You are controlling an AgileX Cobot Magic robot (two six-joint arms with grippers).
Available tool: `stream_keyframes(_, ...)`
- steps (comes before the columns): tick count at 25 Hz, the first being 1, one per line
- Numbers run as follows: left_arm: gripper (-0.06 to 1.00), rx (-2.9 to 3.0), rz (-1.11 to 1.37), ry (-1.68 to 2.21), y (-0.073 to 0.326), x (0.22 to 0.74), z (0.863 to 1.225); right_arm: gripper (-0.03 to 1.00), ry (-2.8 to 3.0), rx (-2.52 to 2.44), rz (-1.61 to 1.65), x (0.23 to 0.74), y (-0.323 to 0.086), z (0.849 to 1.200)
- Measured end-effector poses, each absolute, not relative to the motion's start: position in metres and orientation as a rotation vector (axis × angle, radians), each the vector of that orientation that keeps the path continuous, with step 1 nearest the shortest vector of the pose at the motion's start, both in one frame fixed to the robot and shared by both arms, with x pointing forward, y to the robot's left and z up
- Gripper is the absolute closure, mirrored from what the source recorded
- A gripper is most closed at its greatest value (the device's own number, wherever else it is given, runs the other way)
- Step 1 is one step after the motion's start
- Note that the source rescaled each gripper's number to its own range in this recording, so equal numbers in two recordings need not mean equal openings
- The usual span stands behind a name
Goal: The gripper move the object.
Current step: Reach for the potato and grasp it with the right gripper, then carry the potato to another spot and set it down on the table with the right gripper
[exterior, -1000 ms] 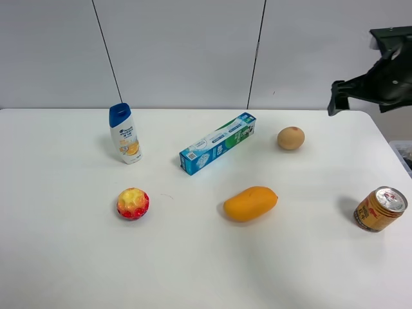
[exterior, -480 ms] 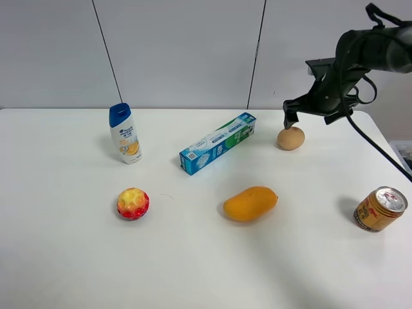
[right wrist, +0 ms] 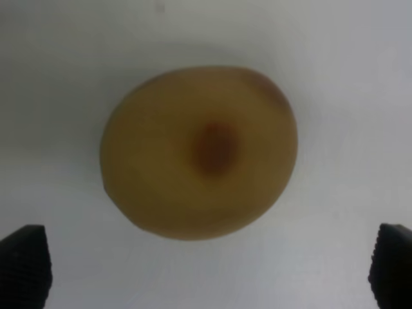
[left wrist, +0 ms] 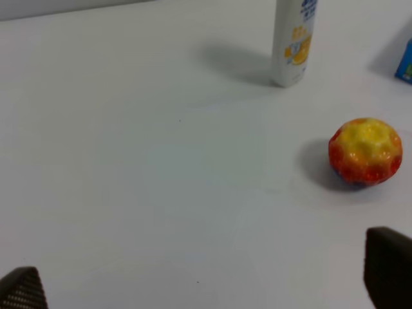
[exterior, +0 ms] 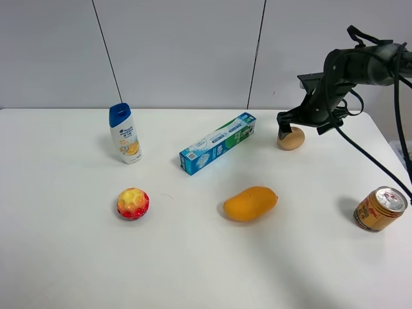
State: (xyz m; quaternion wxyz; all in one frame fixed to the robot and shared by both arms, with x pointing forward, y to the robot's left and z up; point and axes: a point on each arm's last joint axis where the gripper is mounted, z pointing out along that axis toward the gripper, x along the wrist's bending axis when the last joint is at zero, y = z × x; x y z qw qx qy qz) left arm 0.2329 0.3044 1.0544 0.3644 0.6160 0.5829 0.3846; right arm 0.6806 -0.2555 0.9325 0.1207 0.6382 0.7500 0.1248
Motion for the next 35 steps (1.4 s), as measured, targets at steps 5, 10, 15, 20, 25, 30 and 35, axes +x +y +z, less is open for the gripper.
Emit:
stream_keyframes(5,-0.06,1.585,0.989,1.5,0.304,0.233,1.054,-0.03,2.186,1.888,0.379,0.686,-0.254,0.915)
stream_keyframes(10,-0.06,1.585,0.989,1.5,0.304,0.233,1.054,-0.03,2.17,1.874,0.403,0.69,-0.253,0.908)
stream_keyframes(15,-0.06,1.585,0.989,1.5,0.304,0.233,1.054,-0.03,2.151,1.891,0.431,0.693,-0.252,0.899)
stream_keyframes(20,-0.06,1.585,0.989,1.5,0.304,0.233,1.054,-0.03,2.147,1.902,0.433,0.695,-0.252,0.889)
stream_keyframes(25,-0.06,1.585,0.989,1.5,0.304,0.233,1.054,-0.02,2.141,1.9,0.44,0.697,-0.252,0.884)
stream_keyframes(30,-0.06,1.584,0.988,1.5,0.304,0.233,1.054,0.42,2.139,1.899,0.443,0.697,-0.252,0.885)
stream_keyframes(35,-0.06,1.584,0.988,1.5,0.304,0.233,1.054,0.89,2.141,1.903,0.44,0.697,-0.252,0.885)
